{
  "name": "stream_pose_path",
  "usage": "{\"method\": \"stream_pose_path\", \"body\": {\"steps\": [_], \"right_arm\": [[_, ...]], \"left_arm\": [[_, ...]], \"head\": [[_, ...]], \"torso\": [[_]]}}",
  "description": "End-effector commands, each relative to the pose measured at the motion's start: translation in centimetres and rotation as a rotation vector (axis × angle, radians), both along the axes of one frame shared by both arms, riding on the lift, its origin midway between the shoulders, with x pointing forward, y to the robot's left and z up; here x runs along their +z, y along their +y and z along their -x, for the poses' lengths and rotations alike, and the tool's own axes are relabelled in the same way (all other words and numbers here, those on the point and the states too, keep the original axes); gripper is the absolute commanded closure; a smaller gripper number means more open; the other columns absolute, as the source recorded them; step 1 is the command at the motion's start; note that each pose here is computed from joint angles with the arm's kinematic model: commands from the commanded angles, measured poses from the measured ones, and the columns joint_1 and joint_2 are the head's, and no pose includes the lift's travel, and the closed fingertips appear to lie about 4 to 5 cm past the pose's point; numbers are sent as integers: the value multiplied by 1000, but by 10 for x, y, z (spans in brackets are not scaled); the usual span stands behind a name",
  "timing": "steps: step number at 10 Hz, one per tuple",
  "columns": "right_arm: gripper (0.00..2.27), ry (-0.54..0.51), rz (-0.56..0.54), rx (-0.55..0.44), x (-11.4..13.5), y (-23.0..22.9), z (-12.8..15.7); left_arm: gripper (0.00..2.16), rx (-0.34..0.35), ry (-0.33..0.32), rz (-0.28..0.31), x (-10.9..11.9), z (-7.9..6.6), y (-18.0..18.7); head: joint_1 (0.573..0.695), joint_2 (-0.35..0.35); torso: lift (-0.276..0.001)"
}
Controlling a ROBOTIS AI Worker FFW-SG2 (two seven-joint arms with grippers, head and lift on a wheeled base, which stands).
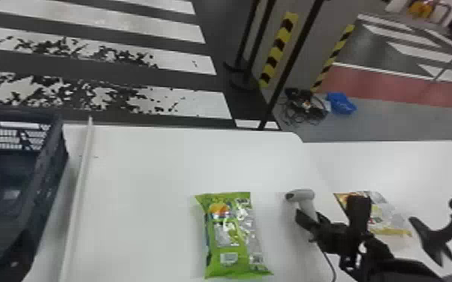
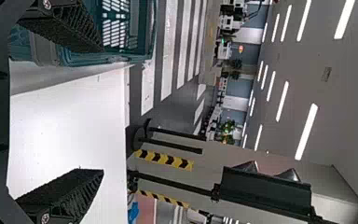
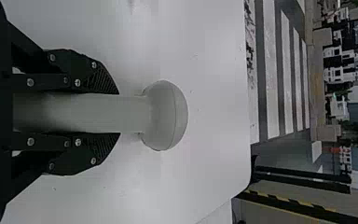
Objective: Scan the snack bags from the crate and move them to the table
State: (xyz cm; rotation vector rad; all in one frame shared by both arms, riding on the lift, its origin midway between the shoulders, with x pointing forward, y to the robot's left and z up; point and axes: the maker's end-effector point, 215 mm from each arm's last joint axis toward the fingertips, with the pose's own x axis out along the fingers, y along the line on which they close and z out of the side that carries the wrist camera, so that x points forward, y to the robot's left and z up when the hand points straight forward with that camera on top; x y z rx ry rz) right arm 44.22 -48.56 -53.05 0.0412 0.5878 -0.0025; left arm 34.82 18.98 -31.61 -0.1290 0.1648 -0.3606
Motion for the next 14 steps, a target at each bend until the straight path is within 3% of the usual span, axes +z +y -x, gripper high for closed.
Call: {"method": "stream_pose_path", "body": {"steps": [1,5,9,14], "right_arm": [[2243,-34,21,2,16,11,7],[2243,-104,50,-96,67,50,64],[2243,-90,-66,-115,67,103,101],[2243,-30,-113,-123,61,140,148]], "left_arm": [[80,-5,-2,-3,0,-1,-1],[80,-24,-4,6,-4,-11,-6],[80,-33,-13,-14,-2,-14,-3],[80,-27,-16,12,-9,-21,7]], "head": [[695,-350],[695,-350],[695,-339],[695,-281]], "torso": [[-95],[-95],[-95],[-95]]}}
